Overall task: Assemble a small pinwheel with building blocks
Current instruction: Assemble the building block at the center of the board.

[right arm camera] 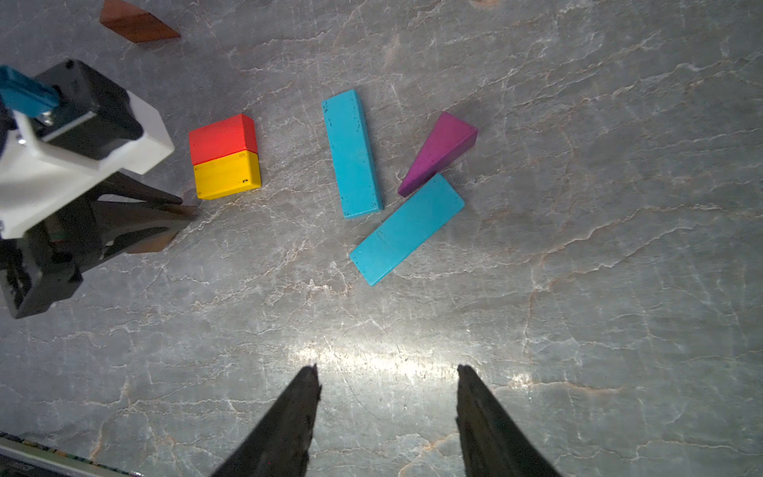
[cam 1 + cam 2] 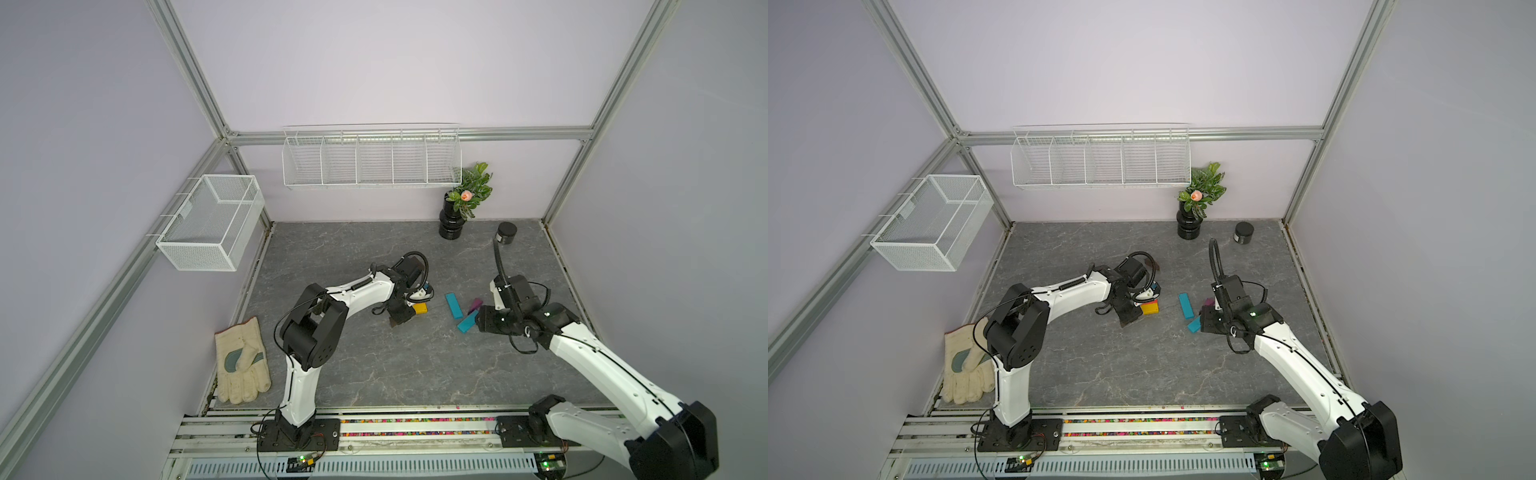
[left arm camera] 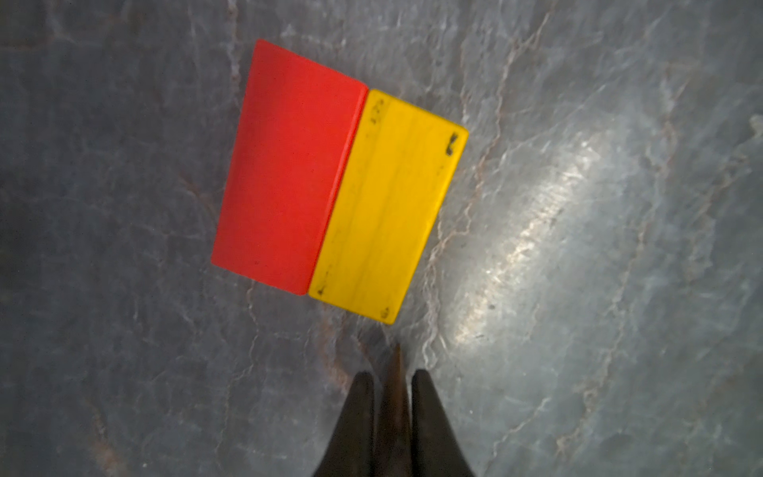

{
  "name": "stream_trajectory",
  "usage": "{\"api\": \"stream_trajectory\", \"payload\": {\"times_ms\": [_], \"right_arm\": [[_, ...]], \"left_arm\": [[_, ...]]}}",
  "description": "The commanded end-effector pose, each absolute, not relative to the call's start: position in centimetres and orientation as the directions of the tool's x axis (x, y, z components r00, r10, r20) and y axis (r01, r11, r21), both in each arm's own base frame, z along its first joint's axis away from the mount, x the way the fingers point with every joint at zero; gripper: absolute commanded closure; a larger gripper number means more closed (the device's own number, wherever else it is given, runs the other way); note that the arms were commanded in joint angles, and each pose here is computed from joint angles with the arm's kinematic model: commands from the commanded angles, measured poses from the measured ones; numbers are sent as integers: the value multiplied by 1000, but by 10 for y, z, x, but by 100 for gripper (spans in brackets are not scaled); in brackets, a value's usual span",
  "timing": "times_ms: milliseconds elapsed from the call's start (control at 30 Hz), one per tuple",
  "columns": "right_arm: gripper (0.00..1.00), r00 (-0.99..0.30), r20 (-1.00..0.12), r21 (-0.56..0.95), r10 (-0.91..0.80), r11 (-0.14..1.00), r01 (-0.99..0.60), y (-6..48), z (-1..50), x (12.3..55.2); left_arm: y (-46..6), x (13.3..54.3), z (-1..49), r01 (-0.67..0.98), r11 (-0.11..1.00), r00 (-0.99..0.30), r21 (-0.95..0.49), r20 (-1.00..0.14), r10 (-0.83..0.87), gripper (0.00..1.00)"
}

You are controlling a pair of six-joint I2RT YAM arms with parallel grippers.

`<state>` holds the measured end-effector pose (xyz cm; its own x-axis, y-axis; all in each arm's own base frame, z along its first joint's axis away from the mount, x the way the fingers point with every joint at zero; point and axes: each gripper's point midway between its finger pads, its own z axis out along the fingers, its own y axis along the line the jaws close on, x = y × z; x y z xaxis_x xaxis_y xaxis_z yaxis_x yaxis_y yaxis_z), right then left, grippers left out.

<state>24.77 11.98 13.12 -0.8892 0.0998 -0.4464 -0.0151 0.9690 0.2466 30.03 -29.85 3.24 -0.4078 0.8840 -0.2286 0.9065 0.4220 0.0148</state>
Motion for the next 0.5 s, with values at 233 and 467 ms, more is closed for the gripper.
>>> {"api": "stream_trajectory", "payload": {"times_ms": [233, 467], "right_arm": [[43, -885, -451, 246, 119, 969, 5, 115, 129, 245], [43, -880, -460, 243, 123, 970, 9, 113, 132, 245]], "left_arm": [[-301, 300, 28, 918, 397, -385, 13, -220, 896, 91], [-301, 300, 30, 919, 394, -380, 20, -224, 898, 83]]}}
